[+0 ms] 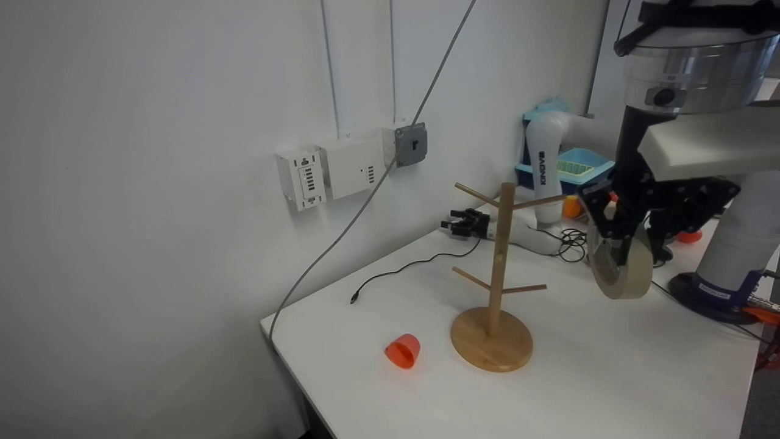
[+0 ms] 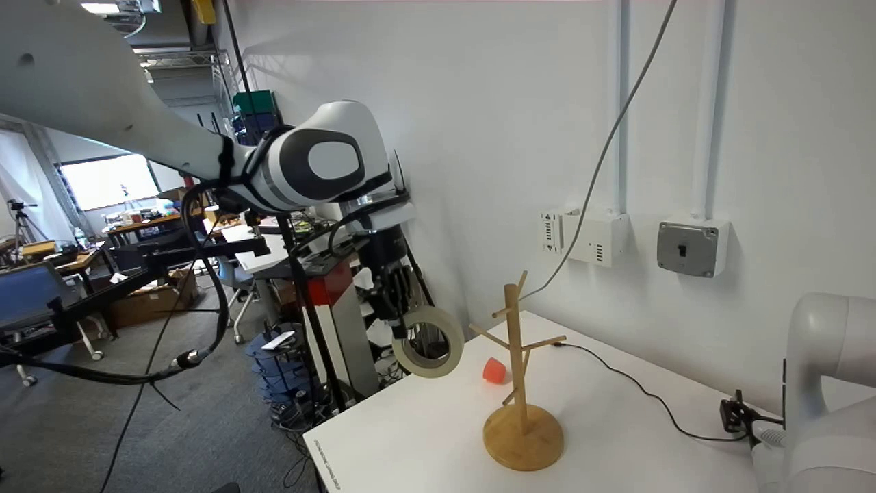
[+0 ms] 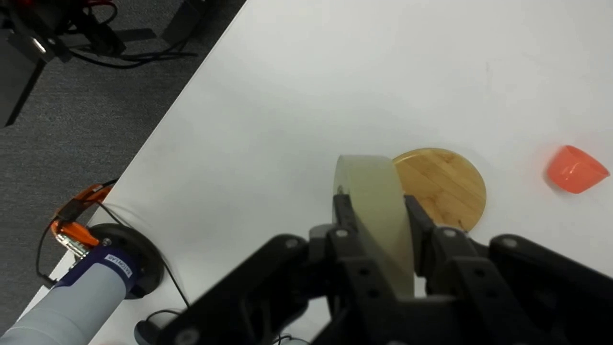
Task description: Put the masking tape on the table
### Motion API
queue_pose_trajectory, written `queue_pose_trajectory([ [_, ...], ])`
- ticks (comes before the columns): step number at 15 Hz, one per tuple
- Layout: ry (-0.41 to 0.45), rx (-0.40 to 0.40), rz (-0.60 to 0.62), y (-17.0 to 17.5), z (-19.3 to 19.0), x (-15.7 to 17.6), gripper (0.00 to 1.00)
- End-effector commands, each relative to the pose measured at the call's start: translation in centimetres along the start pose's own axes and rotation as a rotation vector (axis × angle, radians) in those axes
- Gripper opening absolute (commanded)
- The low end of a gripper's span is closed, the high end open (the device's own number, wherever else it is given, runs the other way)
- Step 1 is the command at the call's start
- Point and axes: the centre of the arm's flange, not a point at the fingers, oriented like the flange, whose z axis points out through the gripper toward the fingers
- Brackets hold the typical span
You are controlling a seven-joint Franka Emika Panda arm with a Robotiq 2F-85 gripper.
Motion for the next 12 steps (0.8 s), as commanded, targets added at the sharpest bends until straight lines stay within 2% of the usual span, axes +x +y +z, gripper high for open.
queue_pose_trajectory([
  [1, 0.007, -0.02, 0.012, 0.2, -0.54, 0.06, 0.07],
  [6, 0.029, -0.06, 0.006, 0.42, -0.62, 0.17, 0.07],
  [7, 0.02, -0.028, 0.001, 0.23, 0.13, 0.07, 0.29],
  [12, 0.017, -0.042, -0.001, 0.35, 0.24, 0.0, 0.29],
])
